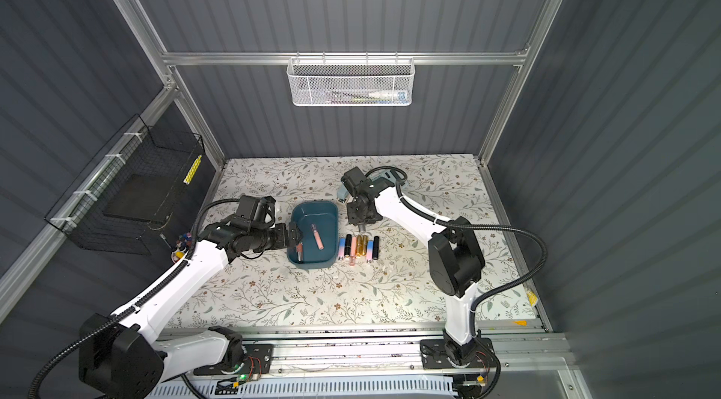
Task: Put the lipstick into the storage box
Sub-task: Place the lipstick in the storage box.
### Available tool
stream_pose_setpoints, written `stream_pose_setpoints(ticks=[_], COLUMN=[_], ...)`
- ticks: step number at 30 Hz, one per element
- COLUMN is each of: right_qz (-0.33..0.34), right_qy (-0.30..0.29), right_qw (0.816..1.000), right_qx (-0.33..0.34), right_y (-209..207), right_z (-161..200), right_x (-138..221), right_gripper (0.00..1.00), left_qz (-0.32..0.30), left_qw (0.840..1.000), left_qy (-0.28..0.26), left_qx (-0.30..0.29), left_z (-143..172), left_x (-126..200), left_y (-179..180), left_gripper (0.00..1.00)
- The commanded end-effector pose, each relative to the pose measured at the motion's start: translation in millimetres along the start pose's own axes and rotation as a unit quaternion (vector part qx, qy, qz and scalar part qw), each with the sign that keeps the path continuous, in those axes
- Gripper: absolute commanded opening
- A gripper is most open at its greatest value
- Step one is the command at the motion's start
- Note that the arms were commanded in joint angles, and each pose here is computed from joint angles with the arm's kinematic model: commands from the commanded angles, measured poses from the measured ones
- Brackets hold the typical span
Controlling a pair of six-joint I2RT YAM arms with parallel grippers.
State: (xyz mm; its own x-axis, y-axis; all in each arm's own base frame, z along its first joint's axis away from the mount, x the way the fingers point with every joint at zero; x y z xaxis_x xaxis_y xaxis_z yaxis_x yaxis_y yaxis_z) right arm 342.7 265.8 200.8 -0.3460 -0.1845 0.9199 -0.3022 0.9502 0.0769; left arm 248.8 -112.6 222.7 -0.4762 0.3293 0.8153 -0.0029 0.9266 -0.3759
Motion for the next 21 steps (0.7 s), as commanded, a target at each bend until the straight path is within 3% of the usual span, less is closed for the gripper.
stream_pose_setpoints(ticks=[1,10,21], right_qz=[-0.004,-0.051,-0.076], right_qy=[0.014,-0.005,0.02], right_qw=[1.0,0.996,0.992], right_qx=[0.025,0.074,0.096], right_y=[16,70,97], right_z=[-3,-22,-24], right_x=[2,1,-31], right_gripper=[0.27,0.28,0.28], left_qz=[-0.004,-0.003,-0.002], left_qw=[1.0,1.0,1.0], left_qy=[0.004,0.0,0.003], left_qx=[-0.006,-0.003,-0.001], left_z=[5,6,6], left_x=[6,10,8], left_y=[6,7,9], left_gripper=[1.0,1.0,1.0])
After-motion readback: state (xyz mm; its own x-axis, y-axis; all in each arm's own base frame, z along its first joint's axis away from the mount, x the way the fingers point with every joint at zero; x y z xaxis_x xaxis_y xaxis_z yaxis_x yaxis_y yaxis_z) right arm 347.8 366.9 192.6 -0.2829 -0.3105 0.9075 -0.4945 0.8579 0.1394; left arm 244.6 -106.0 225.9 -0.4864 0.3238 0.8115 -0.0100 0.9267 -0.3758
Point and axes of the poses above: each gripper's point midway between its finger pads, its own x axis back along the fingers, its own y axis along the line the jaws close on, z = x × y, the point moved 8 cm from there along x, back along the fingers, and after that the axes turned 5 degrees about x, right-handed, at the moved point
